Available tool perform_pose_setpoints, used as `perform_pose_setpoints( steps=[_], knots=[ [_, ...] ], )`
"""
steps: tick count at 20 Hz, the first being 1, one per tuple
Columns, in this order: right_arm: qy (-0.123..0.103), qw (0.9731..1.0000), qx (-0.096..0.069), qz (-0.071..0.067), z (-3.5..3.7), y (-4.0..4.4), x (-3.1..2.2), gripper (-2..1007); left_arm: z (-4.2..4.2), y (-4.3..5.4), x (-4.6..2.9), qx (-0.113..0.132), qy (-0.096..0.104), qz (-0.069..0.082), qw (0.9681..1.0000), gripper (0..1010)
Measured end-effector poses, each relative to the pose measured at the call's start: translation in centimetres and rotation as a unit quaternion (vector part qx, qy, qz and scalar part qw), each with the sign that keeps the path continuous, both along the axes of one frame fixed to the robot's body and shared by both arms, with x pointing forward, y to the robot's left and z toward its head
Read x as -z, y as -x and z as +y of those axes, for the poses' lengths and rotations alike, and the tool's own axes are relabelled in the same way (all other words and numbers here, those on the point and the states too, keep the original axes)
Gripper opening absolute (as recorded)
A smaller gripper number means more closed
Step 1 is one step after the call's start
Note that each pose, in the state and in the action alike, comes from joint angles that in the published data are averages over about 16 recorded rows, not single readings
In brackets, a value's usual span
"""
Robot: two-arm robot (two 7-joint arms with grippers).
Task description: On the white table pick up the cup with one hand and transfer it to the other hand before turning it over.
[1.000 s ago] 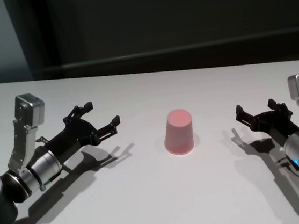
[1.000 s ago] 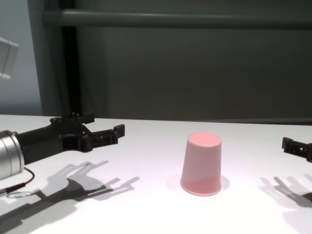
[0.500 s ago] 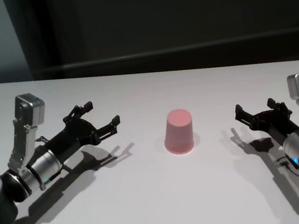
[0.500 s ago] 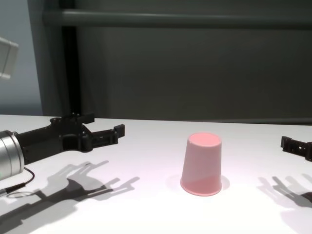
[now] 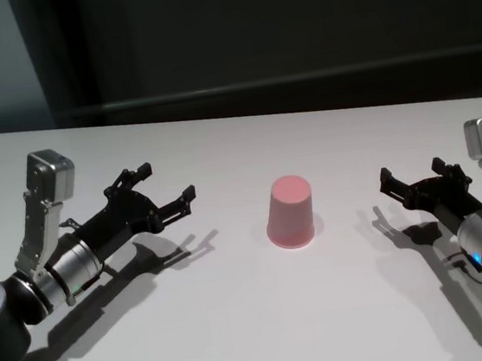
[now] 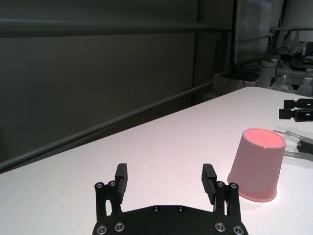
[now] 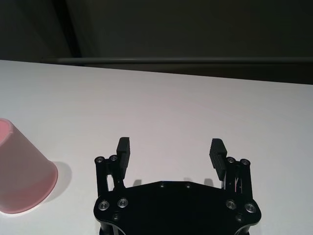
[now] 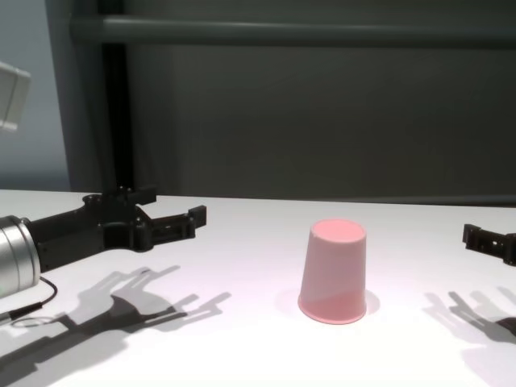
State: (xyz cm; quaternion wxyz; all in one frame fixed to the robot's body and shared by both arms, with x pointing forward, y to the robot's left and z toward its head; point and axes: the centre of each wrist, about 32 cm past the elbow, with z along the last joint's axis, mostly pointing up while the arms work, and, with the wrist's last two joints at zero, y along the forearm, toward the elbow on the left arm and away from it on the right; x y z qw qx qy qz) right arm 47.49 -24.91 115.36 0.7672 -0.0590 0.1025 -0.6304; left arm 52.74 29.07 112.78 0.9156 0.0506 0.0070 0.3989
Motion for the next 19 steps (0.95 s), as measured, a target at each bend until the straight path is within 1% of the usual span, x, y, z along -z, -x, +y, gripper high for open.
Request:
perform_pose_setpoints(
  steps=[19],
  knots=[
    [0.001,1.0000,-0.001,0.000,0.04,-0.03,-0.06,1002,0.00,0.00,0.00,0.000,0.000,0.000,1.0000,1001]
  ],
)
